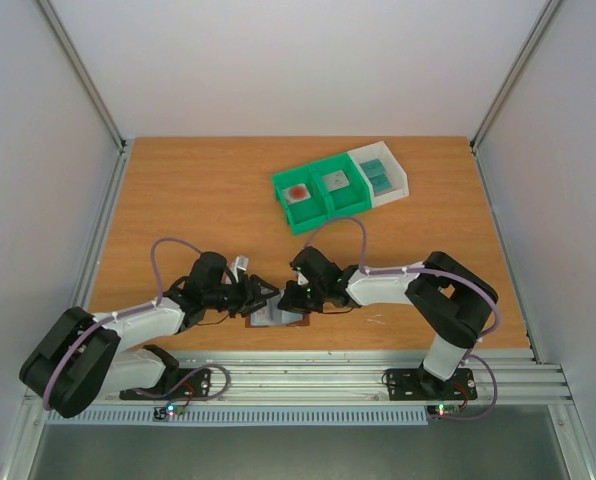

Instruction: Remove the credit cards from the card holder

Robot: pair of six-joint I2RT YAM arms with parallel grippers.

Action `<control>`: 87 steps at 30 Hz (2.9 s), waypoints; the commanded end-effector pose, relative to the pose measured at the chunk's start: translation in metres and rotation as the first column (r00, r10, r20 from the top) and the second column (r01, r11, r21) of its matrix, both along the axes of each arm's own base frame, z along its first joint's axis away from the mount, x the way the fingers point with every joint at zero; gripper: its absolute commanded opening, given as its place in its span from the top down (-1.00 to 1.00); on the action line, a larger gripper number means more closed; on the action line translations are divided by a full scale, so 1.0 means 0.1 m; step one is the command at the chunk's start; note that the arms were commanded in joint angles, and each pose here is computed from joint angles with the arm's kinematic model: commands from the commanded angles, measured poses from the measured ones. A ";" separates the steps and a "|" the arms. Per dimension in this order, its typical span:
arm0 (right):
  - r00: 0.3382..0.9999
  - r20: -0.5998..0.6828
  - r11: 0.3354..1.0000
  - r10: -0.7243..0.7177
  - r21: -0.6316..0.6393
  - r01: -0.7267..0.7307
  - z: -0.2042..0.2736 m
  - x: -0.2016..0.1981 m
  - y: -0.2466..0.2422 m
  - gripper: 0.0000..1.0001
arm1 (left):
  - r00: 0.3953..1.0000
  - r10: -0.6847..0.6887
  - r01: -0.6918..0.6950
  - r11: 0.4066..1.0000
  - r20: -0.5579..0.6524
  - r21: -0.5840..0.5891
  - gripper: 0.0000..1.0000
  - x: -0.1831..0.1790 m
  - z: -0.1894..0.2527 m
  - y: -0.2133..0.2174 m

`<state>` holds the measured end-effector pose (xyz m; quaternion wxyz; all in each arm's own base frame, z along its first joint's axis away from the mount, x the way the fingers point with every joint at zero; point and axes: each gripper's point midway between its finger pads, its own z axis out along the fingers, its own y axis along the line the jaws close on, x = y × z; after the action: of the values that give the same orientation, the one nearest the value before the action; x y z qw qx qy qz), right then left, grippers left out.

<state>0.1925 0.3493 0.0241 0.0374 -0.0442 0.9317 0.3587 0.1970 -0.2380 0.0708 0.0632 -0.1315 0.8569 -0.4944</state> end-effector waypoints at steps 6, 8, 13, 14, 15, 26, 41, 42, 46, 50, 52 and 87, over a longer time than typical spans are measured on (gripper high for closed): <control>0.997 0.064 0.999 -0.035 -0.005 0.035 0.06 0.02 -0.09 0.71 | 0.999 -0.034 0.036 0.999 0.039 -0.034 0.26 0.02 0.04 -0.11; 0.997 0.065 0.999 -0.044 0.003 0.044 0.04 0.02 -0.11 0.73 | 0.999 -0.037 0.038 0.999 0.035 -0.035 0.29 0.03 0.03 -0.12; 0.990 0.125 0.995 -0.070 -0.055 0.077 0.14 0.07 -0.27 0.73 | 0.998 -0.046 0.047 0.998 0.042 -0.035 0.30 0.05 0.07 -0.16; 0.987 0.138 0.994 -0.077 -0.070 0.087 0.16 0.08 -0.32 0.73 | 0.998 -0.049 0.051 0.998 0.046 -0.036 0.30 0.05 0.09 -0.17; 0.985 0.153 0.992 -0.084 -0.083 0.097 0.18 0.09 -0.37 0.73 | 0.998 -0.051 0.052 0.998 0.048 -0.037 0.30 0.06 0.10 -0.18; 0.963 0.233 0.975 -0.138 -0.140 0.173 0.33 0.14 -0.65 0.71 | 0.994 -0.096 0.098 0.994 0.058 -0.039 0.26 0.02 0.13 -0.34; 0.959 0.254 0.982 -0.127 -0.103 0.157 0.53 0.13 -0.61 0.71 | 0.994 -0.092 0.093 0.996 0.054 -0.005 0.28 0.01 0.05 -0.35; 0.960 0.253 0.985 -0.120 -0.094 0.148 0.56 0.14 -0.58 0.71 | 0.995 -0.088 0.087 0.996 0.052 0.016 0.28 0.01 0.02 -0.32; 0.966 0.239 0.992 -0.097 -0.057 0.114 0.61 0.13 -0.47 0.71 | 0.997 -0.069 0.065 0.995 0.043 0.079 0.29 0.02 -0.11 -0.22; 0.975 0.208 0.995 -0.081 -0.046 0.092 0.55 0.11 -0.39 0.71 | 0.998 -0.065 0.061 0.993 0.028 0.099 0.30 0.02 -0.21 -0.19; 0.978 0.196 0.996 -0.072 -0.036 0.081 0.52 0.10 -0.34 0.71 | 0.998 -0.066 0.063 0.993 0.024 0.103 0.30 0.02 -0.23 -0.18; 0.994 0.110 0.967 -0.004 -0.254 0.032 0.05 0.06 -0.48 0.78 | 0.997 -0.071 0.070 0.990 0.009 0.121 0.30 0.03 -0.37 -0.14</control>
<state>0.1989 0.3022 0.0359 0.0871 -0.0547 0.9640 0.2450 0.1958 -0.2511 0.0338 0.0447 -0.1064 0.8894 -0.4424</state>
